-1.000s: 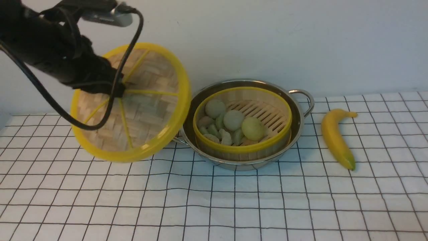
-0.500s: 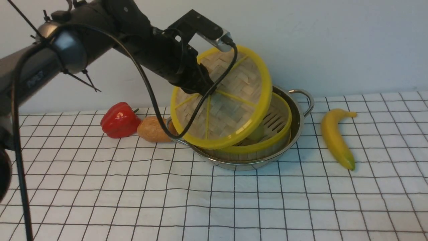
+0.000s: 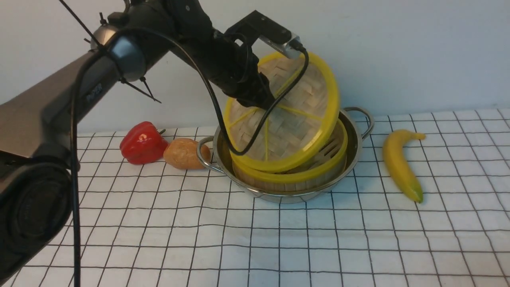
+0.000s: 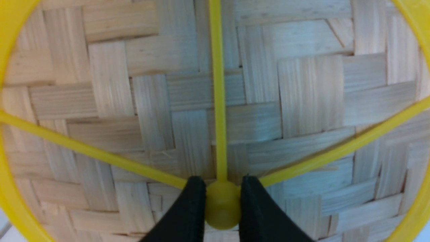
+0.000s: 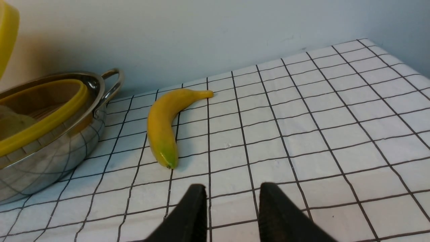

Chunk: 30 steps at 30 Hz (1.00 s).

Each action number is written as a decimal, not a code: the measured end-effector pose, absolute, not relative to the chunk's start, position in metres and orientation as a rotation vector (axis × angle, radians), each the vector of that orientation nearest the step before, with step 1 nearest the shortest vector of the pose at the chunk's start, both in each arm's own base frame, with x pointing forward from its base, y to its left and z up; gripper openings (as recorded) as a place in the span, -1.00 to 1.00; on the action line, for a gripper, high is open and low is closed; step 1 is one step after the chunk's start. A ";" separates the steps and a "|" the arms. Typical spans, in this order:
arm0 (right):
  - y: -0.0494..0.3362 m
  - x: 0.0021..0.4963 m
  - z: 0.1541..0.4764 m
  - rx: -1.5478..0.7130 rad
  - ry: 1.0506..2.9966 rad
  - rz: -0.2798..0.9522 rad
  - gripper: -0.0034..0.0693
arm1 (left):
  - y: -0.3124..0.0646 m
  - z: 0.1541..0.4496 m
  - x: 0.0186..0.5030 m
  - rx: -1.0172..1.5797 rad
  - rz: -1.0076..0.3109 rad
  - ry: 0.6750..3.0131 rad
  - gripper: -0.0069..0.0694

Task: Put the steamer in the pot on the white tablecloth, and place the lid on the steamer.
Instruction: 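Place the yellow bamboo steamer lid onto the steamer in the pot with the left gripper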

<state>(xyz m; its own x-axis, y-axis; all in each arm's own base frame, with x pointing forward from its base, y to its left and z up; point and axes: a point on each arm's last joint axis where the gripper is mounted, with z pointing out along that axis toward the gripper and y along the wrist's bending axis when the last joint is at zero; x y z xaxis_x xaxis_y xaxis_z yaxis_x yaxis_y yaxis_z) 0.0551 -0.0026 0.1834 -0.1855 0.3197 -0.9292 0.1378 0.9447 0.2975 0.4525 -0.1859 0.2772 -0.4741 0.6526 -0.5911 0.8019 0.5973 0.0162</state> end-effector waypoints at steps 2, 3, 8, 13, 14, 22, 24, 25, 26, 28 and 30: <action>-0.003 0.055 0.183 0.343 1.762 0.169 -0.25 | -0.186 0.281 0.451 1.139 -0.355 2.289 -0.51; -0.003 0.055 0.183 0.343 1.762 0.169 -0.25 | -0.187 0.283 0.451 1.141 -0.357 2.292 -0.51; -0.003 0.055 0.183 0.343 1.762 0.169 -0.25 | -0.189 0.290 0.444 1.161 -0.340 2.353 -0.51; -0.003 0.055 0.183 0.343 1.762 0.169 -0.25 | -0.191 0.296 0.443 1.142 -0.310 2.365 -0.51; -0.003 0.055 0.183 0.343 1.762 0.169 -0.25 | -0.191 0.296 0.444 1.141 -0.307 2.366 -0.51; -0.003 0.055 0.183 0.344 1.762 0.170 -0.25 | -0.194 0.272 0.452 1.154 -0.307 2.404 -0.51; -0.003 0.055 0.183 0.344 1.762 0.170 -0.25 | -0.196 0.267 0.455 1.160 -0.313 2.388 -0.51; -0.003 0.055 0.183 0.344 1.762 0.170 -0.25 | -0.197 0.265 0.456 1.164 -0.322 2.377 -0.51; -0.003 0.055 0.183 0.344 1.762 0.170 -0.25 | -0.197 0.266 0.456 1.166 -0.327 2.373 -0.51; -0.003 0.055 0.183 0.344 1.762 0.170 -0.25 | -0.200 0.267 0.456 1.175 -0.354 2.341 -0.51; -0.003 0.055 0.183 0.344 1.762 0.170 -0.25 | -0.201 0.266 0.456 1.182 -0.367 2.335 -0.51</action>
